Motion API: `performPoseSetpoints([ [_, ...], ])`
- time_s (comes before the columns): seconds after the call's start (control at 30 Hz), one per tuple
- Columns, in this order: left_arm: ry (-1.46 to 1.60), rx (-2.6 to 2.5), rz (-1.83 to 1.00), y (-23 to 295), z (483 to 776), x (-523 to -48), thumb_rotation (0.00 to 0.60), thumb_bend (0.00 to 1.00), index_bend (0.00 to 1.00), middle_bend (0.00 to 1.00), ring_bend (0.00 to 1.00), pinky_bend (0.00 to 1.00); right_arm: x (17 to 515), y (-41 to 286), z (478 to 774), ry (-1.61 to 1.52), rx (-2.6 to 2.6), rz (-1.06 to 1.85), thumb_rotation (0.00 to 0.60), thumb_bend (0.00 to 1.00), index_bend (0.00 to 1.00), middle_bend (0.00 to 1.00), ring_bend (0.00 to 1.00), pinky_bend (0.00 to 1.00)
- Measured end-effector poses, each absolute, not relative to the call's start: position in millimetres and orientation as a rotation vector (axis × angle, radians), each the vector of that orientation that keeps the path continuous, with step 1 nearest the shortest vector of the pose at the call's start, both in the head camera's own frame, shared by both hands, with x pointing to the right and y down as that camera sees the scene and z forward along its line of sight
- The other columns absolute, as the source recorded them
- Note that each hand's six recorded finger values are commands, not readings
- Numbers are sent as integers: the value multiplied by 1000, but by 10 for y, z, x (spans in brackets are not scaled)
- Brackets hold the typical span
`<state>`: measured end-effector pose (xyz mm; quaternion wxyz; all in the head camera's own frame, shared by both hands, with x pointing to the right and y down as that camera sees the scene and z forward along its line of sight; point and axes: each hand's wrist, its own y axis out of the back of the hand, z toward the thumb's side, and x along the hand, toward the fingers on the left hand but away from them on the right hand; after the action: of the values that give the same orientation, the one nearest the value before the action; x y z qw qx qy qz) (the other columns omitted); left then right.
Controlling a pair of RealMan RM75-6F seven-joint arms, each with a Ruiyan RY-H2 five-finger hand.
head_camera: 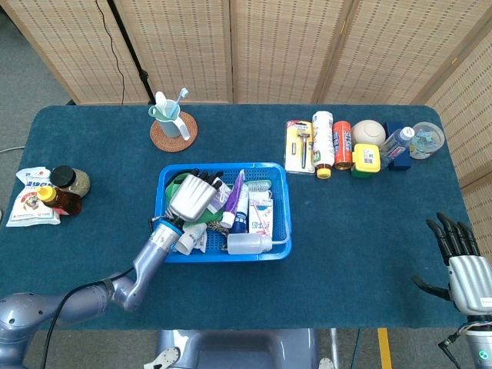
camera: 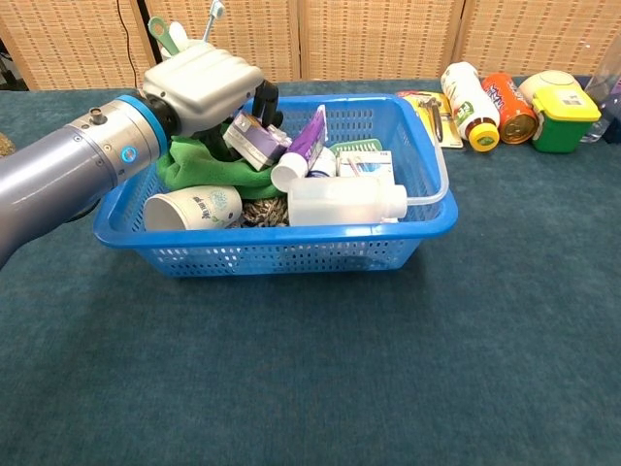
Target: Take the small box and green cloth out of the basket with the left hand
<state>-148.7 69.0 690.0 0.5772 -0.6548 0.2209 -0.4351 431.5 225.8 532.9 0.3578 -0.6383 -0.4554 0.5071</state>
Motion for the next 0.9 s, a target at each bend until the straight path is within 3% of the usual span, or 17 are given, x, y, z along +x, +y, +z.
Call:
performPoseSetpoints([
  [0.43,700,-1511,-954,453,6321,-1811,600,321,576,469,410,421,4306,2264,5320,-1175,-1653,1301,600,0,0,0,0,0],
  [0.67,797,-1458,-980,291,5980,-2334,600,321,575,469,409,420,4280,2278,5311,-1170,-1660,1291,600,0,0,0,0,0],
  [0.9,809,-1433,-1107,335,6095,-2958,600,320,570,469,409,421,4245,2299,5313,-1162,-1675,1284,600,0,0,0,0,0],
])
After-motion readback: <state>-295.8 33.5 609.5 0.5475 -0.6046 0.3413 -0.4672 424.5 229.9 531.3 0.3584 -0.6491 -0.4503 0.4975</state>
